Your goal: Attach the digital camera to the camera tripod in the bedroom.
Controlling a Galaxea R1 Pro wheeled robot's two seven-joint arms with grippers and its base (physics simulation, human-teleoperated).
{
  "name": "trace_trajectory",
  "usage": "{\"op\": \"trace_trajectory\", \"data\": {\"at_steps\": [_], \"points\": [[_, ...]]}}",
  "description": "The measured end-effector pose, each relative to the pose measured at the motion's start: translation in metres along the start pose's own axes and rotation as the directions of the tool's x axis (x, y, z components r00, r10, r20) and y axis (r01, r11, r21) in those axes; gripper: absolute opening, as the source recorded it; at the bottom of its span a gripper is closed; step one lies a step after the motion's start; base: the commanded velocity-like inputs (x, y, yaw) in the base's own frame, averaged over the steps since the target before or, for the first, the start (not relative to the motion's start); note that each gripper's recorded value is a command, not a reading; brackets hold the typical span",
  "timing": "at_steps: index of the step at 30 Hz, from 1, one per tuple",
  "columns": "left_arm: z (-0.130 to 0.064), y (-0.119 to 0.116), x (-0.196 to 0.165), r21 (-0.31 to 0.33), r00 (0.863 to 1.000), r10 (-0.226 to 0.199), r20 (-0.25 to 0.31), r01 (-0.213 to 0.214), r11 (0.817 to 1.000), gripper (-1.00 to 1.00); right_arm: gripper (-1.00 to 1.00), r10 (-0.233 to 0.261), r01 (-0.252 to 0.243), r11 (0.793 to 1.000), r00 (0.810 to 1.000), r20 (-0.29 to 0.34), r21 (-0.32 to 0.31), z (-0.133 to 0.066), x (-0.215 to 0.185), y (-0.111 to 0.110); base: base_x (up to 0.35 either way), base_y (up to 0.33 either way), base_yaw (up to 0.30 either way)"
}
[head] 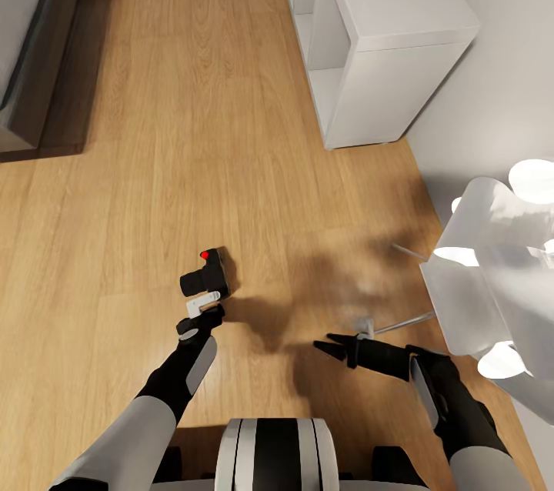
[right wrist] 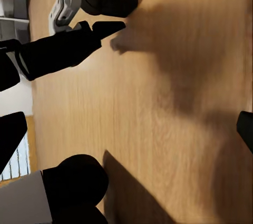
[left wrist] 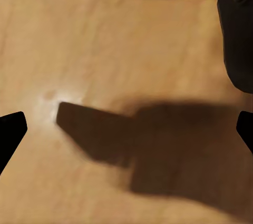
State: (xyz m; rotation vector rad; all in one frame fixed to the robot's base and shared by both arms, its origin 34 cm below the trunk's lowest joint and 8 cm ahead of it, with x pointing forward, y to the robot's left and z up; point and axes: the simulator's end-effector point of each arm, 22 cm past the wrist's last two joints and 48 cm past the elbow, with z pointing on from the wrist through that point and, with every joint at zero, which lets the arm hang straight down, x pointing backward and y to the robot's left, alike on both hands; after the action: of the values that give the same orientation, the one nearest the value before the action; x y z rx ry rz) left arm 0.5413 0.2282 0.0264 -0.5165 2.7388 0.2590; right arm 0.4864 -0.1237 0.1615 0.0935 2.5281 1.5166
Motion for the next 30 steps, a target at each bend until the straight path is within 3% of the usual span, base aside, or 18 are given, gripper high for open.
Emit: {"op": "trace_trajectory", "data": {"at_steps": [10,16,23,30], "points": [[0.0,0.0,0.0,0.0,1.0,0.0,0.001,0.0,1.0,1.0,1.0,0.005,-0.007,0.999,1.0,0.03,0.051,-0.023,-0.009,-0.02,0.0,0.0,0.0],[0.0,0.0,0.0,0.0,1.0,0.0,0.002,0.0,1.0,1.0,1.0,-0.002,0.0,0.996,1.0,0.017,0.088,-0.04,-0.008,-0.035,0.0,0.0,0.0],[0.0,0.0,-0.001,0.0,1.0,-0.001,0.003,0.001,1.0,1.0,1.0,0.038,-0.036,0.99,0.999,-0.013,0.135,-0.057,0.008,-0.057,0.0,0.0,0.0],[0.0,0.0,-0.001,-0.001,1.0,-0.002,0.005,0.002,1.0,1.0,1.0,0.041,-0.038,0.988,0.999,-0.019,0.149,-0.065,0.009,-0.063,0.0,0.0,0.0]]}}
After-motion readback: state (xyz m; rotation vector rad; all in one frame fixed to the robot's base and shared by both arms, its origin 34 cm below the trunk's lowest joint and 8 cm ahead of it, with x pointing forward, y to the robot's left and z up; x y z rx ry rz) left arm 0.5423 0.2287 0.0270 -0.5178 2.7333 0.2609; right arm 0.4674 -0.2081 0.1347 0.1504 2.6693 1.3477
